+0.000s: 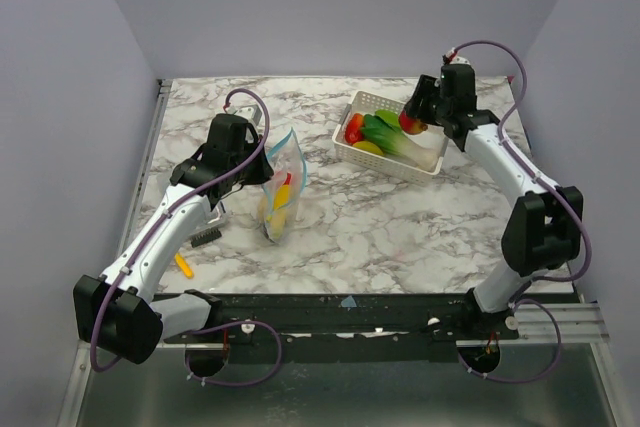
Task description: Place the food in the zip-top bag and seal the zipper
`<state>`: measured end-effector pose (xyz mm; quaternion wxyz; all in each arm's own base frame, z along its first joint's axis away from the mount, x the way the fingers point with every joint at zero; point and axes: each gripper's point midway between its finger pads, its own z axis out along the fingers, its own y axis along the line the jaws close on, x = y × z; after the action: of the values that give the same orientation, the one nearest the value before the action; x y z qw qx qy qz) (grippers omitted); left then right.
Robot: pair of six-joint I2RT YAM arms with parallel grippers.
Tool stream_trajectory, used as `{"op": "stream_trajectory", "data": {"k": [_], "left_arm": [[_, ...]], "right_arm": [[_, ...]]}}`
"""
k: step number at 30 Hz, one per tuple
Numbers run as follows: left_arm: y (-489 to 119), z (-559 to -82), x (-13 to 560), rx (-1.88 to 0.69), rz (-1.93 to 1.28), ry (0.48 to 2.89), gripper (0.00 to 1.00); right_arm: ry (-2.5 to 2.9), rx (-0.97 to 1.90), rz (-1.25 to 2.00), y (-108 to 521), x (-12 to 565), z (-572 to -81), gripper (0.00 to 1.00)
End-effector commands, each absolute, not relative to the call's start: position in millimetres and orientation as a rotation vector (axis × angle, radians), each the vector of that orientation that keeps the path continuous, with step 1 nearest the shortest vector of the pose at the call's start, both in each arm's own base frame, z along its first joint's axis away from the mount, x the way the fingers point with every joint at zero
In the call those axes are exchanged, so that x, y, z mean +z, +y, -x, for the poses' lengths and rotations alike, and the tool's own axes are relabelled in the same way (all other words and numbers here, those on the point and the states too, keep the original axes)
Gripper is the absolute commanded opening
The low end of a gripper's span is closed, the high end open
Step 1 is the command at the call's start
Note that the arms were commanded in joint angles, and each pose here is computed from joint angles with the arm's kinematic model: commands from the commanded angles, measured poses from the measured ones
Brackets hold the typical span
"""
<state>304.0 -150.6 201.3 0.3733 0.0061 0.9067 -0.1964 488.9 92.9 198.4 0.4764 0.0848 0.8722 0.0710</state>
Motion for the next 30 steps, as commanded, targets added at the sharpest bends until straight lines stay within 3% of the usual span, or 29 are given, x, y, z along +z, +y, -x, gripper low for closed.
{"op": "stream_trajectory", "data": {"k": [1, 7, 15, 23, 30], "left_arm": [[-152, -303, 201, -0.522, -0.025, 2.319, 0.0], [-155, -303, 203, -0.539, -0.027, 2.315, 0.0], [-153, -303, 204, -0.534, -0.024, 2.311, 0.0], [-151, -303, 207, -0.524, -0.021, 2.299, 0.0], [-147, -304, 209, -0.503, -0.015, 2.288, 0.0]], "right_arm": [[1.951, 0.578, -0.155, 142, 254, -475, 0.03], [1.777, 1.093, 0.035, 221, 313, -428, 0.01], [1.582, 1.331, 0.444, 341, 368, -333, 0.01], [1.695, 1.171, 0.632, 404, 318, -300, 0.02], [1.782, 0.911, 0.57, 407, 285, -320, 0.15]]}}
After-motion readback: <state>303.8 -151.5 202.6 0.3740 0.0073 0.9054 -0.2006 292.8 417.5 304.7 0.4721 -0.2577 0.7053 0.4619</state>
